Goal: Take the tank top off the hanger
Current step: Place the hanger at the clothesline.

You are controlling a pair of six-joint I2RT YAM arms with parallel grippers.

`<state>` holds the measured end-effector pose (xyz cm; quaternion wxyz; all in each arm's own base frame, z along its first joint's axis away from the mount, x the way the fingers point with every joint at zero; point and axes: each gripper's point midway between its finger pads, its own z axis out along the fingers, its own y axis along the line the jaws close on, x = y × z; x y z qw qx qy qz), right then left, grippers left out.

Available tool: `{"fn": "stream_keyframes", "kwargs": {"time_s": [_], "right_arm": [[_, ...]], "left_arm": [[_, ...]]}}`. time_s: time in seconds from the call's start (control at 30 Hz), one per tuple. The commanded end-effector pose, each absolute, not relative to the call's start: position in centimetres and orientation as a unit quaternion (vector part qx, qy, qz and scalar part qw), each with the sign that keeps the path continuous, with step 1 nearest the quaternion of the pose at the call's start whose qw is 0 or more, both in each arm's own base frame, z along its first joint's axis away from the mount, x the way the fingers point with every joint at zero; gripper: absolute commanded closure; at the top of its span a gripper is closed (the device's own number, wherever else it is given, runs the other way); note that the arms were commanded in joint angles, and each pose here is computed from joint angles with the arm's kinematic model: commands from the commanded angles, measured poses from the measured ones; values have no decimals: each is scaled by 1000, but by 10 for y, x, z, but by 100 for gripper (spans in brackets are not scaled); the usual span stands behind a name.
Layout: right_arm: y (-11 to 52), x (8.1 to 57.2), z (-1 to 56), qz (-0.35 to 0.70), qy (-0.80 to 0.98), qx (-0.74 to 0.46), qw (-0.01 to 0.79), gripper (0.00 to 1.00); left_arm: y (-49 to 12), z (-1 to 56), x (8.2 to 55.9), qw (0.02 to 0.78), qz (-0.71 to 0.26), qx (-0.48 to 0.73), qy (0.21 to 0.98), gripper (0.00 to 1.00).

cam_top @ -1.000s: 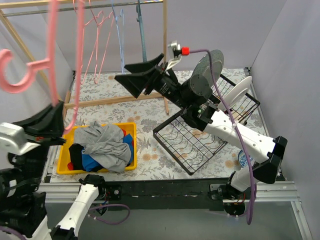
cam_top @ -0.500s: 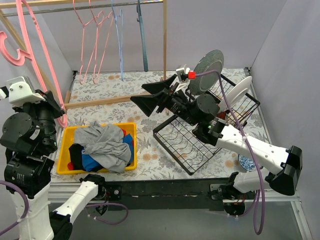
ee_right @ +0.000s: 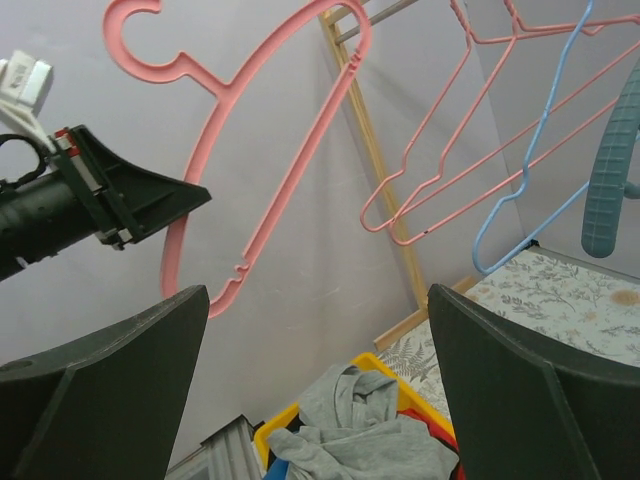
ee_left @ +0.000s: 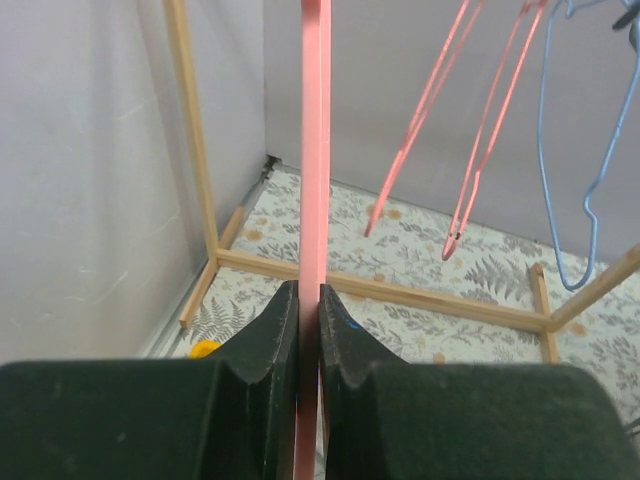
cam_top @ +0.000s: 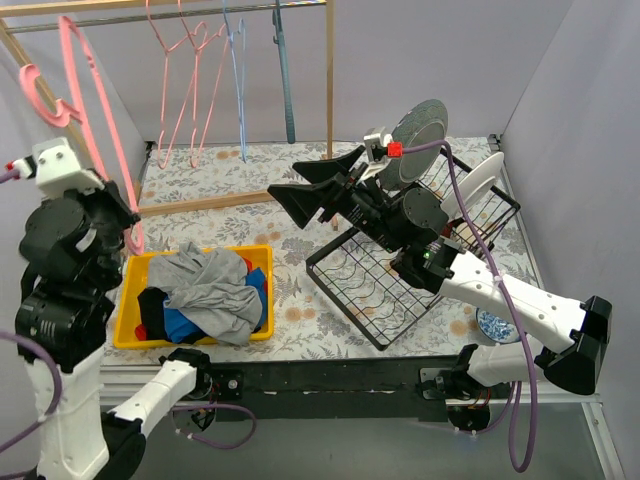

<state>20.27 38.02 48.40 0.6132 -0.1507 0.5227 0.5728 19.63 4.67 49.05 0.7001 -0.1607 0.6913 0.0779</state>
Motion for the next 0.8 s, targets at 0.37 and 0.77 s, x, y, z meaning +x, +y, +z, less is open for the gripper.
{"fn": "stream_keyframes", "kwargs": {"time_s": [0.37, 0.77], "right_arm": [[324, 184, 529, 567, 468, -126, 666, 2], [329, 186, 523, 566, 474, -130, 662, 2]], "left_arm": [[3, 491, 303, 657, 72, -80, 746, 100], [27, 453, 280, 600, 139, -91, 782, 100]]}}
